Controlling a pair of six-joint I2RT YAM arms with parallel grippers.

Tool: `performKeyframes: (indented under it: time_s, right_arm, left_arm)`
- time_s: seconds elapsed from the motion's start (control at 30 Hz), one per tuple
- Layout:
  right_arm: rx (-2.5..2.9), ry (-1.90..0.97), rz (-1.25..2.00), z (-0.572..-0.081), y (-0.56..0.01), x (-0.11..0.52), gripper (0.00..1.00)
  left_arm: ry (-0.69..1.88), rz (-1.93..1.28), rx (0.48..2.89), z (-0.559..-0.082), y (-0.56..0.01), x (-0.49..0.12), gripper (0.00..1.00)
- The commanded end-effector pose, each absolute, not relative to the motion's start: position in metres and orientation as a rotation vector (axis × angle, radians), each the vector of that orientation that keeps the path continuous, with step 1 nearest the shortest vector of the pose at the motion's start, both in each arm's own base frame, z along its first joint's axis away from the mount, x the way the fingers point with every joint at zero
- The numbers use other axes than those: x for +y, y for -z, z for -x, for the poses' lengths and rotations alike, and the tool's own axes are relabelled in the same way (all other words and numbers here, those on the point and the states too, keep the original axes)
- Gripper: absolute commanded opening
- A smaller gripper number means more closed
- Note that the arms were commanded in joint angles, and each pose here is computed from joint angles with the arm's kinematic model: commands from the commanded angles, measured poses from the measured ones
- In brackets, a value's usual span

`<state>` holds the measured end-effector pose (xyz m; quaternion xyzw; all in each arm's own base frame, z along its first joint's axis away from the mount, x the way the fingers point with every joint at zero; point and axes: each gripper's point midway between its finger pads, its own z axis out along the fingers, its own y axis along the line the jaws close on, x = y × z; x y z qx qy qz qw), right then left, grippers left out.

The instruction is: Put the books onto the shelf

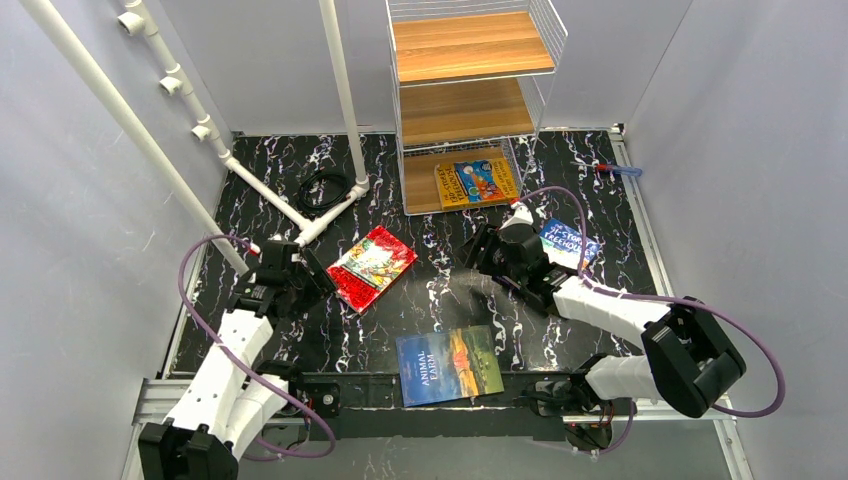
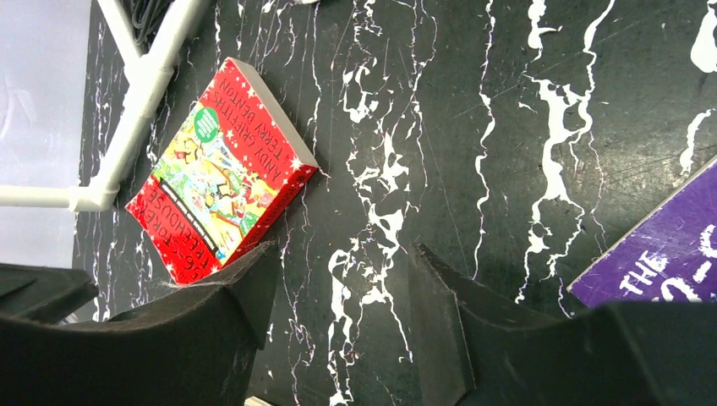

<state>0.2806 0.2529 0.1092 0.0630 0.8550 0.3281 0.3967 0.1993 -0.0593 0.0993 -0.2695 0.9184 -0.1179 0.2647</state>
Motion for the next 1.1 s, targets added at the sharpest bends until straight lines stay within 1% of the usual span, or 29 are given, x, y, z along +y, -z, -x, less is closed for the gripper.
performKeyframes:
  time_s: [0.0,0.1,0.23,0.3,0.47,0.57,0.63,0.87,0.9,0.97,1.07]
  right_arm:
    - [2.15,-0.839,-0.122,-0.279,-0.118,0.254,0.66]
    - [2.153,-0.837,-0.12,-0.278,-0.117,0.253,0.66]
    - [2.153,-0.84,-0.121,-0.277,-0.118,0.252,0.66]
    - [2.155,-0.84,-0.122,-0.277,-0.118,0.252,0.66]
    - [2.159,-0.829,-0.127,-0.275,-0.117,0.249,0.66]
    - [2.165,-0.82,-0.13,-0.274,-0.115,0.247,0.66]
    - [2.165,-0.82,-0.131,-0.274,-0.115,0.246,0.66]
    - [2.165,-0.808,-0.135,-0.273,-0.116,0.244,0.66]
    - [2.165,-0.806,-0.134,-0.274,-0.116,0.244,0.66]
    - [2.165,-0.806,-0.131,-0.273,-0.116,0.244,0.66]
    - [2.169,-0.806,-0.126,-0.272,-0.115,0.244,0.65]
  left_arm:
    - [0.425,0.799,2.282,-0.236,-0.105,-0.065,0.71]
    - [0.461,0.821,2.23,-0.248,-0.095,-0.068,0.72]
    - [0.52,0.825,2.196,-0.261,-0.078,-0.075,0.67]
    - [0.51,0.835,2.213,-0.265,-0.071,-0.076,0.64]
    - [0.435,0.85,2.239,-0.27,-0.057,-0.069,0.64]
    - [0.427,0.848,2.247,-0.276,-0.051,-0.069,0.61]
    - [0.413,0.844,2.269,-0.279,-0.045,-0.07,0.56]
    - [0.385,0.828,2.293,-0.287,-0.038,-0.07,0.24]
    - [0.372,0.824,2.298,-0.288,-0.037,-0.068,0.19]
    - [0.354,0.811,2.312,-0.29,-0.036,-0.068,0.01]
    - [0.348,0.771,2.347,-0.29,-0.037,-0.07,0.0]
